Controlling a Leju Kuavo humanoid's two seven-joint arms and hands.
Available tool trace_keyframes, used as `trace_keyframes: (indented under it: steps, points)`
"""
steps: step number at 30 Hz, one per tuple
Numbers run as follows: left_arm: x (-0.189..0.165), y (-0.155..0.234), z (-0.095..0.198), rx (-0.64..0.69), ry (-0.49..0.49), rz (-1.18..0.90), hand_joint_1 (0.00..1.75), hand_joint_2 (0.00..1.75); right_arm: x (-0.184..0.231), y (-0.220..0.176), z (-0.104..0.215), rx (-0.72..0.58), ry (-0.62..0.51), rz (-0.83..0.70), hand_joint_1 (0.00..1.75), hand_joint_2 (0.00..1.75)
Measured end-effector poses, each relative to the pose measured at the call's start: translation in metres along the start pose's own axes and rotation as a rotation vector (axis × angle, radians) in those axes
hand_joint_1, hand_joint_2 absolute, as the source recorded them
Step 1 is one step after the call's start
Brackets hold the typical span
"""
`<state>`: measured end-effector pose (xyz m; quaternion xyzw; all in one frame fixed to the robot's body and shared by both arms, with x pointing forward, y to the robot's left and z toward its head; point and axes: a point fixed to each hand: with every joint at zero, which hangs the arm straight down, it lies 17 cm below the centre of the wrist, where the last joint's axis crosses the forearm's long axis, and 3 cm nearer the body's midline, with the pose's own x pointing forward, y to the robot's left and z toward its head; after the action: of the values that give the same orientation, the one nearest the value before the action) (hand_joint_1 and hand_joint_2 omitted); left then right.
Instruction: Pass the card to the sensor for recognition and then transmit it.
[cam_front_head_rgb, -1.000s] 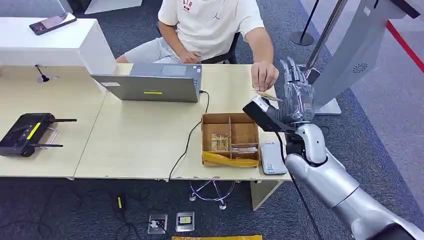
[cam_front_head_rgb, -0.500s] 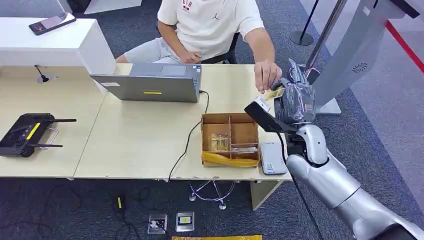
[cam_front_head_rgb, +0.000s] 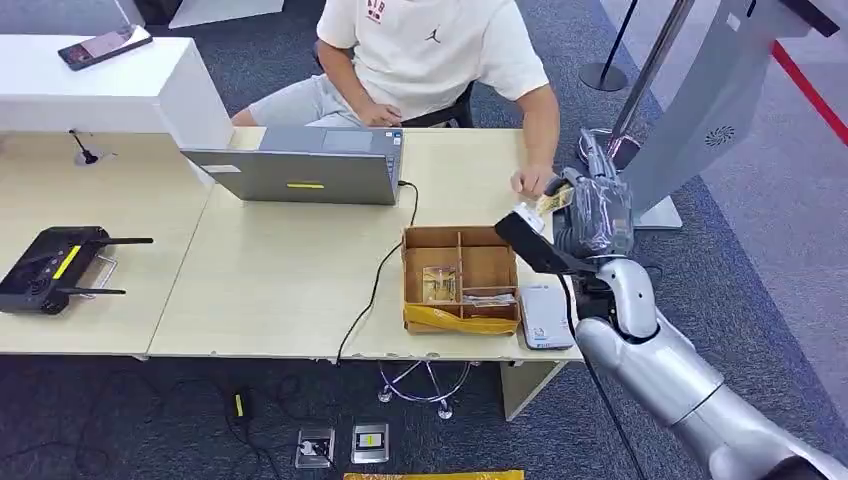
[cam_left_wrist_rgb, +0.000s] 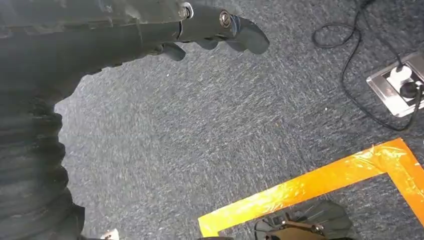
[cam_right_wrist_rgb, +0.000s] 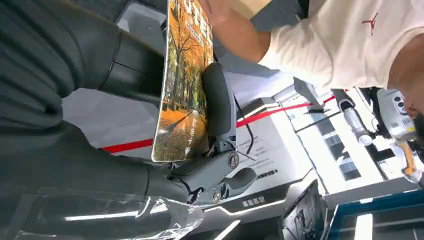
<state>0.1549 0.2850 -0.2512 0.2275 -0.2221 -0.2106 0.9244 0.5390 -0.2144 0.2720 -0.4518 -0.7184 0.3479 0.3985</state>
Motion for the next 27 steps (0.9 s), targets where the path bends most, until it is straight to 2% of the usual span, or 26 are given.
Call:
trace_keyframes:
  steps: [8, 14, 20, 27]
  points:
    - [-0.002, -0.001, 0.001, 0.000, 0.006, 0.008, 0.00, 1.75, -0.001, 0.006, 0.010, 0.021, 0.001, -0.003, 1.75, 1.75]
    - [-0.004, -0.003, 0.002, -0.002, 0.015, 0.025, 0.00, 1.75, -0.011, 0.039, 0.048, 0.109, 0.032, -0.005, 1.75, 1.75]
    - [-0.003, -0.003, 0.002, -0.003, 0.013, 0.028, 0.00, 1.75, -0.018, 0.047, 0.061, 0.138, 0.050, -0.004, 1.75, 1.75]
    - [-0.005, -0.005, 0.003, -0.004, 0.024, 0.040, 0.00, 1.75, -0.024, 0.082, 0.121, 0.244, 0.074, -0.002, 1.75, 1.75]
